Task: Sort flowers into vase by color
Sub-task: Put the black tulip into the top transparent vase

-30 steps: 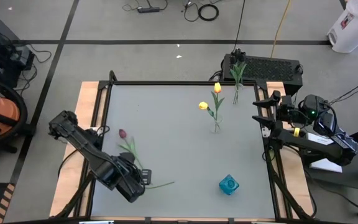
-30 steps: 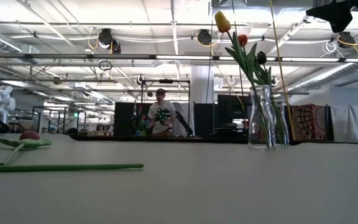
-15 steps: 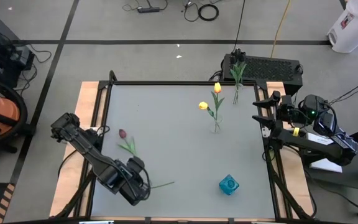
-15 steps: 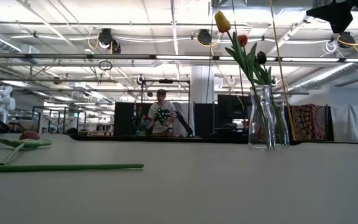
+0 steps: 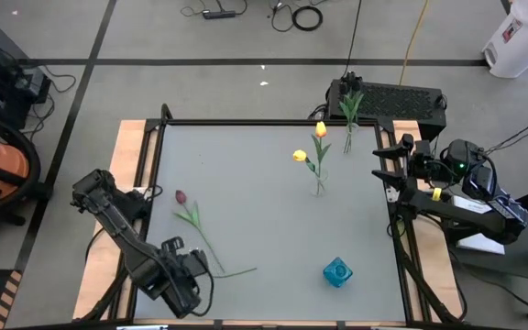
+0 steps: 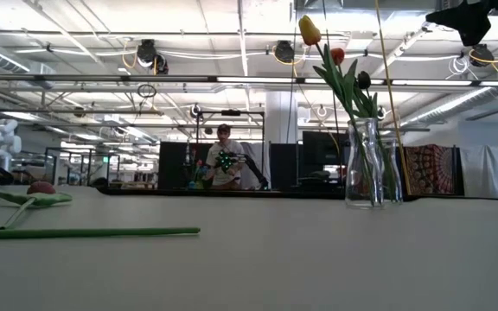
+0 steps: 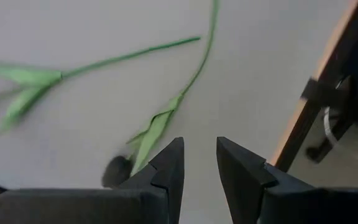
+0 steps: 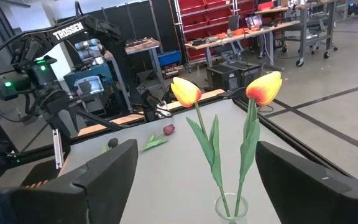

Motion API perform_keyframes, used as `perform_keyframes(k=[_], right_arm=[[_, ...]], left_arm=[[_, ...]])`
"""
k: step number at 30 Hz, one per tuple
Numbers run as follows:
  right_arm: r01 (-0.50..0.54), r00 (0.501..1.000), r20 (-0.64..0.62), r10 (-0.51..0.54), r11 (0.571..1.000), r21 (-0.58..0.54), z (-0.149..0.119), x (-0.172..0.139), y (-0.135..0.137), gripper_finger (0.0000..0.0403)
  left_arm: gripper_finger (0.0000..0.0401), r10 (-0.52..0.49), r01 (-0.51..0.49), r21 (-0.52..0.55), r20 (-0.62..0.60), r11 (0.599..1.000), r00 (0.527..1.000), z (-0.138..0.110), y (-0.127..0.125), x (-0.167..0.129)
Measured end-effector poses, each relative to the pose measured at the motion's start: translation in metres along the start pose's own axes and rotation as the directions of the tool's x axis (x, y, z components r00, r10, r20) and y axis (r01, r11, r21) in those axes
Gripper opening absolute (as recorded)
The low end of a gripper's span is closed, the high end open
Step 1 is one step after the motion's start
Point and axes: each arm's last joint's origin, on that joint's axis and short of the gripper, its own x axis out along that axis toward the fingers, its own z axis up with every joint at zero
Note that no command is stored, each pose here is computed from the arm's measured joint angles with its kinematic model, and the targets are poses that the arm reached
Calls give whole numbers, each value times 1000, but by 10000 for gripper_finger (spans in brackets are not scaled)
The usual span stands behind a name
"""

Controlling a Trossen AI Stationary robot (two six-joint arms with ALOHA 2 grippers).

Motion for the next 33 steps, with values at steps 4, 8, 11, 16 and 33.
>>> perform_keyframes(k=[4, 8, 11, 16, 33], right_arm=[[0, 1000, 0, 0, 1000, 0, 0, 0, 0, 318], [6, 1000, 1, -6, 1000, 0, 0, 0, 0, 318], [29, 1000, 7, -29, 1000, 1, 0, 0, -1, 318], [30, 1000, 5, -30, 999, 38, 0, 0, -1, 318], [57, 998, 12, -58, 995, 78, 0, 0, -2, 318]], left_arm=[[102, 11, -13, 172, 11, 985, 1000, -5, -4, 2], [102, 19, -25, 315, 22, 949, 1000, -6, -5, 3], [102, 38, -52, 375, 45, 926, 998, -5, -6, 6], [102, 70, -81, 427, 42, 901, 997, -5, -12, 16], [102, 205, -145, 522, -59, 841, 977, -6, -45, 89]])
